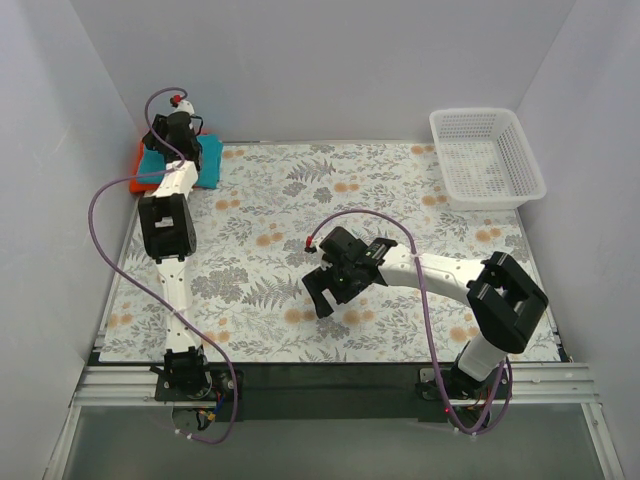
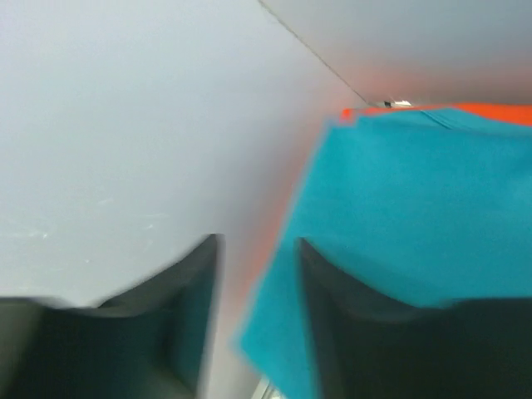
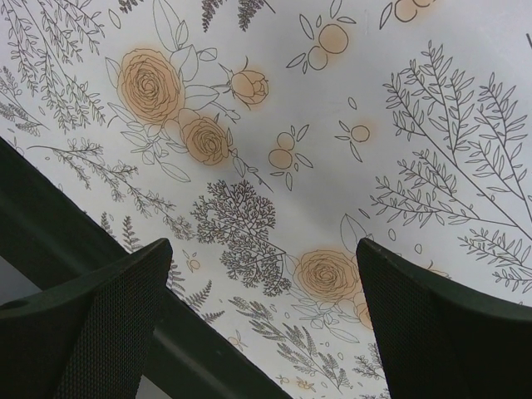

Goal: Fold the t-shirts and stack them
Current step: Neatly place the folded tshirt to the corner

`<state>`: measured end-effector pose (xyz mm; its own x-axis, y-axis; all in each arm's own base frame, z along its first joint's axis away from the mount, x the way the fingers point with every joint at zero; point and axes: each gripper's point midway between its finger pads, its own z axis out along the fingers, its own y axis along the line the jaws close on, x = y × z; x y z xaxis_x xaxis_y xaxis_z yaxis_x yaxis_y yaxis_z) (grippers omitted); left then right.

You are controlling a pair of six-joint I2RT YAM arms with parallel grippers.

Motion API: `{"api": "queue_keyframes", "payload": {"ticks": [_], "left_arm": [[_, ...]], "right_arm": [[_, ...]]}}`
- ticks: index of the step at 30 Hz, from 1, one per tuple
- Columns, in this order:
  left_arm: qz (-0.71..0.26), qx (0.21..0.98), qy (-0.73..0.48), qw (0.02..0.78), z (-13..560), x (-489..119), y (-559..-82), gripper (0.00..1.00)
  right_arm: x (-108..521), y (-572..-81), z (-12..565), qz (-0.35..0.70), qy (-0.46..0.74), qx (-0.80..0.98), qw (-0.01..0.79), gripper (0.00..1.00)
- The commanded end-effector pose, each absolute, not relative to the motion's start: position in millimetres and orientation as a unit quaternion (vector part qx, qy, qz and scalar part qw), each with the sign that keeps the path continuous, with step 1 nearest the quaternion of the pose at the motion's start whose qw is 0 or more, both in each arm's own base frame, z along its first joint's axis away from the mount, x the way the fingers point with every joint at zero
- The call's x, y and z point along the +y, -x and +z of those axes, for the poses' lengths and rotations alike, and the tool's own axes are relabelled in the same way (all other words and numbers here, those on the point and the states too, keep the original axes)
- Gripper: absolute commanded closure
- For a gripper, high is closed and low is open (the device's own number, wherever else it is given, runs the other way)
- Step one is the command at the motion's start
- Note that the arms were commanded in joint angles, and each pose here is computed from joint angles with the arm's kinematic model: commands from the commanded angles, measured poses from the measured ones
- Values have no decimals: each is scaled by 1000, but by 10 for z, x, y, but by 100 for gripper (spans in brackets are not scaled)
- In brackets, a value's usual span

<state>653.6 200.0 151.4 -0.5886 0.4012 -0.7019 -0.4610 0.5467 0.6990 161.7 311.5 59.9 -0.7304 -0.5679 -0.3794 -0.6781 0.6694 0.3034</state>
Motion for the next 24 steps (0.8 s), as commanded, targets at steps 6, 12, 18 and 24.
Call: {"api": "queue_keyframes", "payload": {"ticks": [6, 12, 18, 24], "left_arm": [[469, 739, 72, 479, 1577, 2059, -6518, 34], [433, 735, 124, 507, 1779, 1915, -6394, 28], [218, 791, 142, 554, 1928, 681, -6326, 24], [20, 835, 127, 535, 2228, -782, -5698, 23]], "right_arm": [[3210, -1662, 706, 230, 349, 898, 134, 2], [3039, -1870, 772, 188, 312, 913, 182, 2], [2645, -2468, 991, 143, 220, 931, 254, 2], [2020, -3134, 1556, 101, 118, 922, 354, 2]]}}
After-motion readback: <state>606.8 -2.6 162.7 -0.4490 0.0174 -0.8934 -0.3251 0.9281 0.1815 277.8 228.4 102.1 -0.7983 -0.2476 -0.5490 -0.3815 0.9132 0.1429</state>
